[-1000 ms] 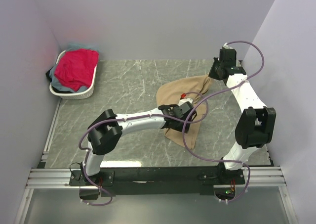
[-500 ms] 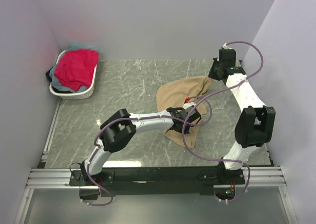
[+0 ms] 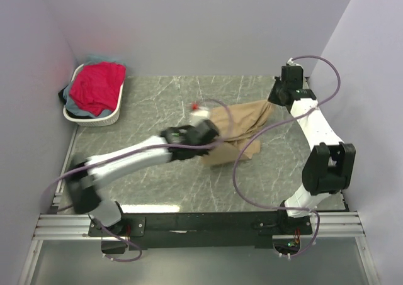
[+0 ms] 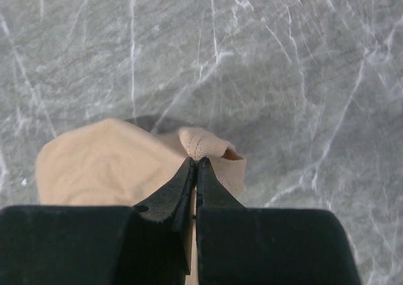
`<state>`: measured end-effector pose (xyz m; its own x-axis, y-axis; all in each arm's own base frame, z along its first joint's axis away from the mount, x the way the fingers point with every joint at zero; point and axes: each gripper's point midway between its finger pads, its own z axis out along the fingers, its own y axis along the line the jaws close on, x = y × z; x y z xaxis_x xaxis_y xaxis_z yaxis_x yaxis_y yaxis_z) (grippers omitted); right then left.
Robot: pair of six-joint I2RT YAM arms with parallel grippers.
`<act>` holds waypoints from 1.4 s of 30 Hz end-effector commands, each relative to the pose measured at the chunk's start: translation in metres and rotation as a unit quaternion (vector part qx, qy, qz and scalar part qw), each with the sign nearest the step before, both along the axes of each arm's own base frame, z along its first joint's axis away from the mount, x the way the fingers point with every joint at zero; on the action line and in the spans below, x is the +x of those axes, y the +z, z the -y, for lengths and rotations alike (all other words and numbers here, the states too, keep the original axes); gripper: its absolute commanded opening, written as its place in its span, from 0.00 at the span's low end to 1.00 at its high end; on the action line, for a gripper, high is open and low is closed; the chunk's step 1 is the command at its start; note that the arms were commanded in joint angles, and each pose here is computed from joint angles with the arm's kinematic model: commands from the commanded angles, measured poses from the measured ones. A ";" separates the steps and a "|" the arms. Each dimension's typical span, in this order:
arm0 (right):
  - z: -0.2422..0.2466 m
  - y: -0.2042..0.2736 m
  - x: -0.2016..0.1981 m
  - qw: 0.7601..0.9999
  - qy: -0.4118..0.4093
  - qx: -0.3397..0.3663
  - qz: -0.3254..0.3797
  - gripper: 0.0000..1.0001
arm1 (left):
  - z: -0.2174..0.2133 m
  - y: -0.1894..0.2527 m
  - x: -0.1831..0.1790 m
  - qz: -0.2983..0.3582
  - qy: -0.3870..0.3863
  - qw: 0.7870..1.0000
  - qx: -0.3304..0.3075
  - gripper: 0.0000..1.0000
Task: Fold and stack the t-shirts
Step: Flatten the tshirt out
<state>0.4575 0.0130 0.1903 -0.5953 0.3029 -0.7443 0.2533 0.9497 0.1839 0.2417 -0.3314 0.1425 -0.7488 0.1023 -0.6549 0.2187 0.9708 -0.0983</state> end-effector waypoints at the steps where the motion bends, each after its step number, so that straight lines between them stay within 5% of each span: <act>1: 0.004 0.077 -0.029 0.995 -0.016 0.017 0.099 0.00 | -0.103 0.092 0.002 0.102 0.132 0.985 -0.035 0.01; 9: -0.003 0.125 -0.113 0.984 0.001 0.040 0.174 0.00 | -0.207 0.148 -0.032 0.137 0.246 0.959 -0.035 0.01; 16: 0.006 0.169 -0.179 0.972 -0.016 0.035 0.233 0.00 | -0.241 0.184 -0.042 0.165 0.264 0.948 -0.064 0.07; 23: 0.010 0.188 -0.190 0.965 -0.031 0.039 0.259 0.00 | -0.262 0.217 -0.043 0.201 0.287 0.931 -0.099 0.07; 32: 0.012 0.206 -0.202 0.957 -0.033 0.039 0.287 0.00 | -0.248 0.210 -0.041 0.177 0.232 0.955 -0.052 0.20; 36: 0.014 0.230 -0.225 0.945 -0.035 0.041 0.322 0.00 | -0.241 0.225 -0.049 0.167 0.187 0.965 -0.076 0.03; 42: 0.008 0.257 -0.258 0.937 -0.011 0.046 0.347 0.00 | -0.244 0.273 -0.076 0.182 0.124 0.962 -0.165 0.01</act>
<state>0.2288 0.0032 0.4048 -0.0744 0.3922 -0.9169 0.1277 0.9156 0.3813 0.1910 -0.1025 0.3769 -0.4695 -0.2834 -0.8362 -0.0674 0.9558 -0.2861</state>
